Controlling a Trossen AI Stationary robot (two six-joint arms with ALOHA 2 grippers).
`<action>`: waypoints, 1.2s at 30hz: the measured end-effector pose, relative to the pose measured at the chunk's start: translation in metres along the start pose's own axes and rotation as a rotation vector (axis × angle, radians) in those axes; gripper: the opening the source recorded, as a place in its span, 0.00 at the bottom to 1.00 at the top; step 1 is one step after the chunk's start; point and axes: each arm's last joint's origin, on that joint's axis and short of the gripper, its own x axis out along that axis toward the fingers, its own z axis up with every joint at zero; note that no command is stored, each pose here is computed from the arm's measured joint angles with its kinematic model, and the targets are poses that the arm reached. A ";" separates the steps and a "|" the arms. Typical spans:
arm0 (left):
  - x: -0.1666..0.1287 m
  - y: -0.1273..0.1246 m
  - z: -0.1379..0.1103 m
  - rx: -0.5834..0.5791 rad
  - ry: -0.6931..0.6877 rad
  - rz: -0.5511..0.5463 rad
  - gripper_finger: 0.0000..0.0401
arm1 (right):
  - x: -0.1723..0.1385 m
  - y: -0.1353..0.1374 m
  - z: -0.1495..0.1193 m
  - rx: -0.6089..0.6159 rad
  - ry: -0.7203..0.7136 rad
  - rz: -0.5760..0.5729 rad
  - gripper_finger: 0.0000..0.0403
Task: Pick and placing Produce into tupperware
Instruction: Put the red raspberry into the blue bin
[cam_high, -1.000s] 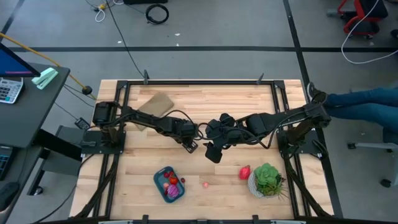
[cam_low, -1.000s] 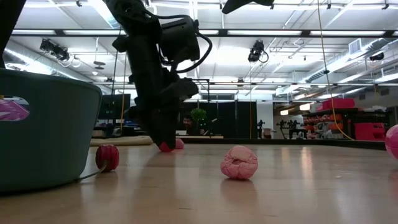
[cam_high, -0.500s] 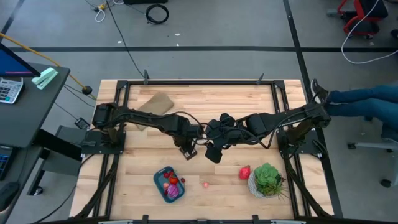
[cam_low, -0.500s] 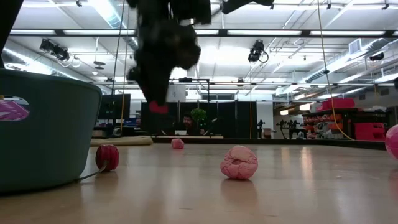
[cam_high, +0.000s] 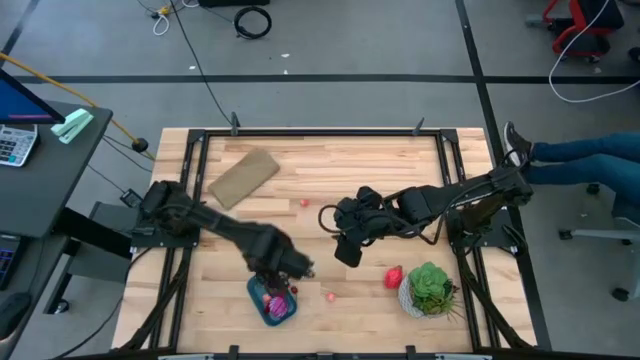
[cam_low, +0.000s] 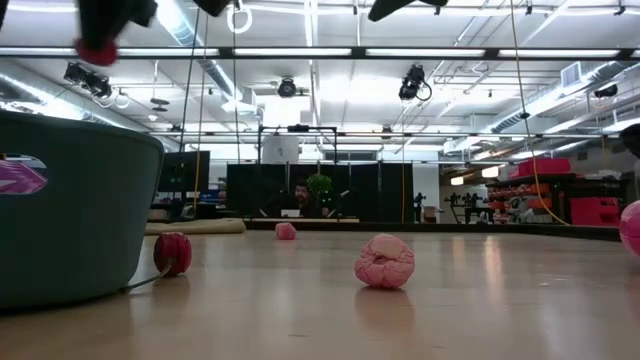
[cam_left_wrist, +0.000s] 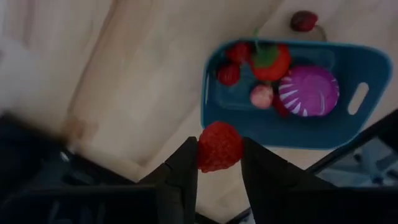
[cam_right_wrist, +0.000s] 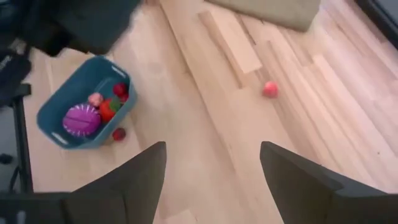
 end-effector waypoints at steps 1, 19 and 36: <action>0.002 -0.004 -0.006 -0.023 -0.005 -0.002 0.28 | -0.001 0.002 -0.002 0.010 0.008 0.000 0.67; 0.085 -0.036 -0.041 -0.191 -0.090 -0.105 0.28 | -0.017 0.018 -0.042 0.139 0.175 -0.084 0.67; 0.113 -0.026 -0.038 -0.112 -0.089 -0.080 0.35 | -0.024 0.033 -0.051 0.228 0.142 -0.058 0.67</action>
